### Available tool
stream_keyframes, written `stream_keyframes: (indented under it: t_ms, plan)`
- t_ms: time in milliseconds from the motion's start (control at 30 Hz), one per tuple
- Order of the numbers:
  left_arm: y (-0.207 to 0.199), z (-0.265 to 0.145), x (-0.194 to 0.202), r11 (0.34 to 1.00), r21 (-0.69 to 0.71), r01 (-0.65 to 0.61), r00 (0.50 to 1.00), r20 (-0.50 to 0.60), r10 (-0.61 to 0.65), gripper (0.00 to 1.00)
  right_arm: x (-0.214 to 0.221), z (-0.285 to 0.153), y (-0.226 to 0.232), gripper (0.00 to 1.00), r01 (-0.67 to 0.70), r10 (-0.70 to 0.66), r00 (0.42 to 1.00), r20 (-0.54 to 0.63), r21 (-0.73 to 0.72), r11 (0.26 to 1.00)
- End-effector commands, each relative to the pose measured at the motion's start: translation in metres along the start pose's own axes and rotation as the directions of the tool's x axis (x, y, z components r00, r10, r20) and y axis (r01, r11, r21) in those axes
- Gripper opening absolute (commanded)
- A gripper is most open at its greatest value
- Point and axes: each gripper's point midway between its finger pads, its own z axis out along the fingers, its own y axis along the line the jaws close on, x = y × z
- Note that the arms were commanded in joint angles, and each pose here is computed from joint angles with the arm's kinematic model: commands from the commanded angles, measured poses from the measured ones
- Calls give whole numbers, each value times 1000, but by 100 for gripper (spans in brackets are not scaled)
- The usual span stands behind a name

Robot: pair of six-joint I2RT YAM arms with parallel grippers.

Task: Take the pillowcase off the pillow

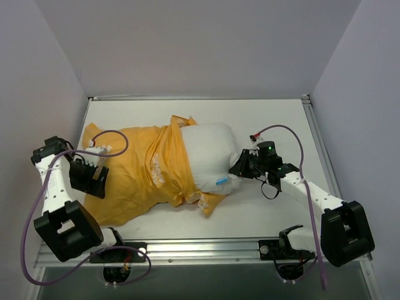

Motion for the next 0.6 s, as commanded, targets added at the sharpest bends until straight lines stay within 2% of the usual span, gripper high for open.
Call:
stream_keyframes:
  t_ms: [0,67,100,133,167,200,300,367,433,467,500,567]
  plan:
    - [-4,27,-10,995,59,-75,997,19,74,94,-10,-3,-2,0,15,-16,1000,22,31,999]
    - [-9,41,-26,995,85,-44,998,50,40,94,-9,-2,-2,0,9,-9,1000,24,28,1000]
    - [-11,49,-46,994,65,-91,992,89,85,96,-8,-1,-2,0,3,-4,1000,25,25,1000]
    - [-15,54,-57,995,60,-84,992,102,78,99,-8,-1,-3,0,-10,9,1000,28,25,1000]
    - [-7,62,-74,994,0,-109,986,123,109,86,-7,0,-4,0,-15,14,999,35,26,1000]
    - [-20,70,-90,990,-16,-139,982,126,140,81,-6,1,-6,0,-23,22,999,37,27,999]
    - [-13,81,-142,974,-132,-185,963,175,206,79,-3,4,-13,0,-54,53,998,43,36,998]
    - [-4,88,-169,973,-173,-152,962,200,186,80,-6,6,-17,0,-72,70,996,57,41,997]
    - [7,72,-207,966,-230,-116,947,266,177,82,-11,7,-22,0,-87,83,994,73,53,995]
    - [11,77,-214,969,-223,-108,951,260,166,85,-14,8,-23,0,-87,82,993,81,53,995]
    - [10,64,-232,970,-215,-114,937,300,177,91,-20,8,-22,0,-87,83,992,93,50,995]
    - [3,66,-225,976,-163,-142,950,254,180,97,-26,10,-25,0,-92,86,992,97,54,994]
